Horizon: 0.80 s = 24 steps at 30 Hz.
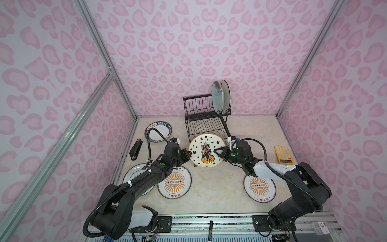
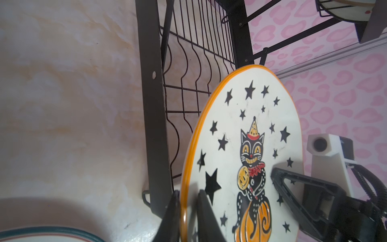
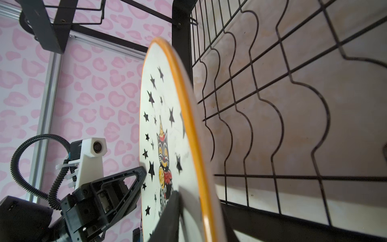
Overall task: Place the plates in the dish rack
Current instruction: 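Carry the upright cat plate with both grippers over the rack's near slots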
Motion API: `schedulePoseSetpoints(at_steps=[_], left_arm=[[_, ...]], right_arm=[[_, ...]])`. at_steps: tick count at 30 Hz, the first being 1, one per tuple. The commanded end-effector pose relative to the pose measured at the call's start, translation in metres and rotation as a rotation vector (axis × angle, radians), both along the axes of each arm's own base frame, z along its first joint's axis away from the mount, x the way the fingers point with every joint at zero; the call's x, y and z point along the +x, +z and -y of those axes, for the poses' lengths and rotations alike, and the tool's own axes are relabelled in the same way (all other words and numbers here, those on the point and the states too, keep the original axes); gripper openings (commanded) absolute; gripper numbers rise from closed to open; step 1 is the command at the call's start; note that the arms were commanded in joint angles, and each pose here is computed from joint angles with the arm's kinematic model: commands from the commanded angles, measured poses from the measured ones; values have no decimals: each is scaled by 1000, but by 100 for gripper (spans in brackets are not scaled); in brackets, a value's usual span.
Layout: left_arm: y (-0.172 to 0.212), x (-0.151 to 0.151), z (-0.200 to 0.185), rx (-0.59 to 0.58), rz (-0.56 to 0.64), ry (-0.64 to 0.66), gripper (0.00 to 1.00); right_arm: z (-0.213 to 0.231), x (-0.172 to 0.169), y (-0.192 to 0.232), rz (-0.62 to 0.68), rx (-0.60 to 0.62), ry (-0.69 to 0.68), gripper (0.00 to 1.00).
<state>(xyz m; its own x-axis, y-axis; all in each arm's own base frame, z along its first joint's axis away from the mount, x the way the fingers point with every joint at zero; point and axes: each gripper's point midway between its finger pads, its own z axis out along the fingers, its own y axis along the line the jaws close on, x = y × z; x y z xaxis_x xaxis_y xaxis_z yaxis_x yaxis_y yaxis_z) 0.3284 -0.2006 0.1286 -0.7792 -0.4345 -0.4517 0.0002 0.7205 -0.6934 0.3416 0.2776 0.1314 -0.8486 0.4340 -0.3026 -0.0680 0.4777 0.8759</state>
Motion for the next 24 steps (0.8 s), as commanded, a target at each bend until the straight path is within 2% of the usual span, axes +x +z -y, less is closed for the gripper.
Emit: schedulePoseSetpoints(at_steps=[1, 2, 6, 12, 14, 21, 24], left_arm=[[48, -6, 41, -157, 133, -215, 4], [49, -6, 40, -155, 134, -214, 4], [49, -7, 39, -152, 132, -210, 4], [53, -5, 33, -122, 138, -181, 7], [55, -5, 29, -109, 143, -167, 14], [65, -8, 17, -69, 165, -140, 45], [70, -9, 12, -62, 176, -135, 53]], right_arm=[[-28, -17, 35, 102, 109, 179, 12], [-28, -16, 36, 105, 111, 176, 7], [-27, -14, 39, 112, 124, 166, 0], [-22, -9, 49, 128, 169, 145, 0], [-20, -7, 53, 136, 174, 138, 0], [-12, -4, 68, 177, 165, 128, 0], [-11, -4, 72, 184, 169, 133, 0]])
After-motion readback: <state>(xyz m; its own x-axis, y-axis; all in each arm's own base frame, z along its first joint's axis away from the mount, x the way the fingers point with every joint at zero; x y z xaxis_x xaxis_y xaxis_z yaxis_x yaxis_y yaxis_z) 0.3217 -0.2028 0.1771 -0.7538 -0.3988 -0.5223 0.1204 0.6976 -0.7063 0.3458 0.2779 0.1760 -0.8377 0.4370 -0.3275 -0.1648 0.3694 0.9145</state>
